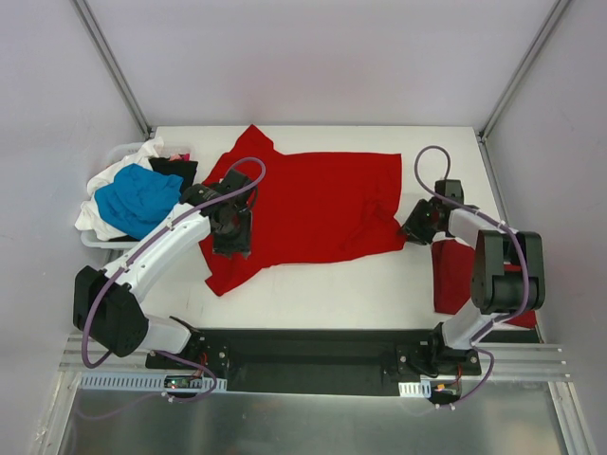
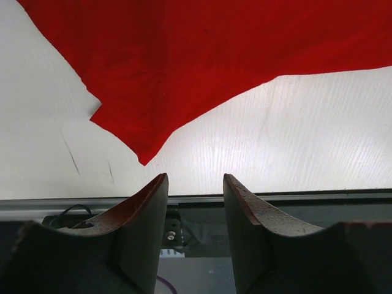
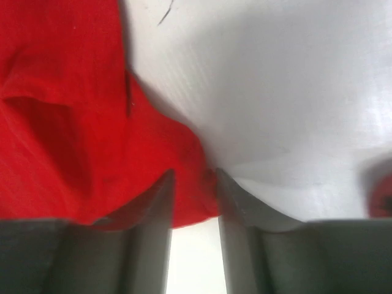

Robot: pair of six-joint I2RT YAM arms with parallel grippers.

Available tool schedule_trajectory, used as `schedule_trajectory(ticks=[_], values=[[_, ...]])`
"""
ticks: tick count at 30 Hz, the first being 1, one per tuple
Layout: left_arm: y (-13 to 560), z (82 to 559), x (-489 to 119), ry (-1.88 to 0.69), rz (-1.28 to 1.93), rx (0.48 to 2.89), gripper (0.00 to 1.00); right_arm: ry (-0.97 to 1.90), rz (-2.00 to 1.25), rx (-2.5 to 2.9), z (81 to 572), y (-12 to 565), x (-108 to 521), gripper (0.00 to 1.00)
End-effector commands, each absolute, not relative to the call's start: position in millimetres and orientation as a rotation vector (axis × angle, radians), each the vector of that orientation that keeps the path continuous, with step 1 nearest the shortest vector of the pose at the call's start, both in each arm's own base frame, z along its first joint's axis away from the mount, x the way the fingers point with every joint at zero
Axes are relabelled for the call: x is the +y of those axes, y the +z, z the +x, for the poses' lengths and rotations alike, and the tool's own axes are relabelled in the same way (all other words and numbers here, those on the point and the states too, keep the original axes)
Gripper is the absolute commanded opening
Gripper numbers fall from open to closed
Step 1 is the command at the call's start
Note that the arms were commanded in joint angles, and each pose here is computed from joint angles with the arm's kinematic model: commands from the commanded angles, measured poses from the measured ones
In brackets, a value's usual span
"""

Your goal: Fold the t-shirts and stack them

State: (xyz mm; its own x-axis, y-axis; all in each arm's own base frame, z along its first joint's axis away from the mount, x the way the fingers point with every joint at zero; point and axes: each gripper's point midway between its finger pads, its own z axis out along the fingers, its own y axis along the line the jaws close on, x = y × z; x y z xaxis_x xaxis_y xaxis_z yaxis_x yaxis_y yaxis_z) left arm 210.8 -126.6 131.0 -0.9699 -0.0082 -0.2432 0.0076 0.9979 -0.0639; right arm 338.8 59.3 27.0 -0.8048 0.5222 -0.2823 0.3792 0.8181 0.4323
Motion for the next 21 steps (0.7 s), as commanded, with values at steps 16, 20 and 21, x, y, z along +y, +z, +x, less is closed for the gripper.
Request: schedule_trajectory(ticks=[16,20,21], values=[[134,221,-138,-0.152,0.013,2.868,0.42,0.470,0.581,2.604,291,97,82,0.01],[127,226,-144,-0.175,0.010,2.875,0.42,0.458,0.577,2.615,270,111,80,0.01],[125,228,-146,-0.179,0.009,2.876,0.42,0.453,0.578,2.624,261,113,79,0.01]])
